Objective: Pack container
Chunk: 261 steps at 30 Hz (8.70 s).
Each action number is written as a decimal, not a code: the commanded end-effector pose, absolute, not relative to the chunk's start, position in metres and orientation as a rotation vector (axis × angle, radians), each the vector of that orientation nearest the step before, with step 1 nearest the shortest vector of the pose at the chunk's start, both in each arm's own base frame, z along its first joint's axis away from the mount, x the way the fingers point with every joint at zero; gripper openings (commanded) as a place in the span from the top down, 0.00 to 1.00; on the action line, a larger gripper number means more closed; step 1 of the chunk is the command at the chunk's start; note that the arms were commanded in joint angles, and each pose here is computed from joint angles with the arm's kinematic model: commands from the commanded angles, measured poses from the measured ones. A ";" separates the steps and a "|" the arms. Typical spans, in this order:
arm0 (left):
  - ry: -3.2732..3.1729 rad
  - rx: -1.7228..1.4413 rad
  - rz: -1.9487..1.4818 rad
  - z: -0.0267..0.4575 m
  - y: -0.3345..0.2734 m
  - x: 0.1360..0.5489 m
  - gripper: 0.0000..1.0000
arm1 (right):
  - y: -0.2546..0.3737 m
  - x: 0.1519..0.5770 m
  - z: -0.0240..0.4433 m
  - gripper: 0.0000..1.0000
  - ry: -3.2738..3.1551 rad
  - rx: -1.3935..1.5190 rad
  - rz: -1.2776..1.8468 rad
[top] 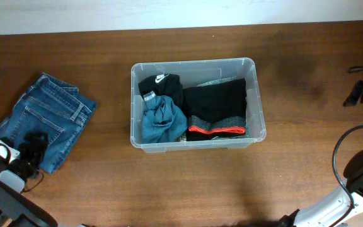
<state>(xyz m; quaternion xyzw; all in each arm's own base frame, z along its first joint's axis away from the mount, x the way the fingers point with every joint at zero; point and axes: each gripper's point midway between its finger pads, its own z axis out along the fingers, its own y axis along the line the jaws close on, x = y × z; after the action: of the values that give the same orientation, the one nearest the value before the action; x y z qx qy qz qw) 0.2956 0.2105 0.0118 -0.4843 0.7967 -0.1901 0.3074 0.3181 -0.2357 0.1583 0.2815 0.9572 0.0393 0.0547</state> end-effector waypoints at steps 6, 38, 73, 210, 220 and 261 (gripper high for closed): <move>2.164 -1.345 -0.813 -0.033 0.155 0.281 0.91 | -0.235 0.318 0.161 0.02 2.899 0.853 0.123; 1.234 0.368 -0.849 0.472 -0.105 0.397 1.00 | -0.235 0.318 0.161 0.02 2.899 0.853 0.123; 1.281 1.205 -1.598 0.392 -0.365 0.406 1.00 | -0.235 0.318 0.161 0.02 2.899 0.853 0.123; 2.991 0.094 0.069 0.025 -0.176 0.452 0.99 | -0.235 0.318 0.161 0.02 2.899 0.853 0.123; 2.620 0.171 -0.303 0.207 -0.241 0.436 1.00 | -0.235 0.318 0.161 0.02 2.899 0.853 0.123; 2.249 -0.196 0.018 0.423 -0.032 0.297 0.75 | -0.235 0.318 0.161 0.02 2.899 0.853 0.123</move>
<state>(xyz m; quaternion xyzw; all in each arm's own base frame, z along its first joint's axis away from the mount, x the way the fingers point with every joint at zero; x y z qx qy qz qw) 0.3284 -0.0868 0.3877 -0.0225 0.9270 -0.0570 0.3701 0.3184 -0.2350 0.1582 0.2812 0.9572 0.0410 0.0550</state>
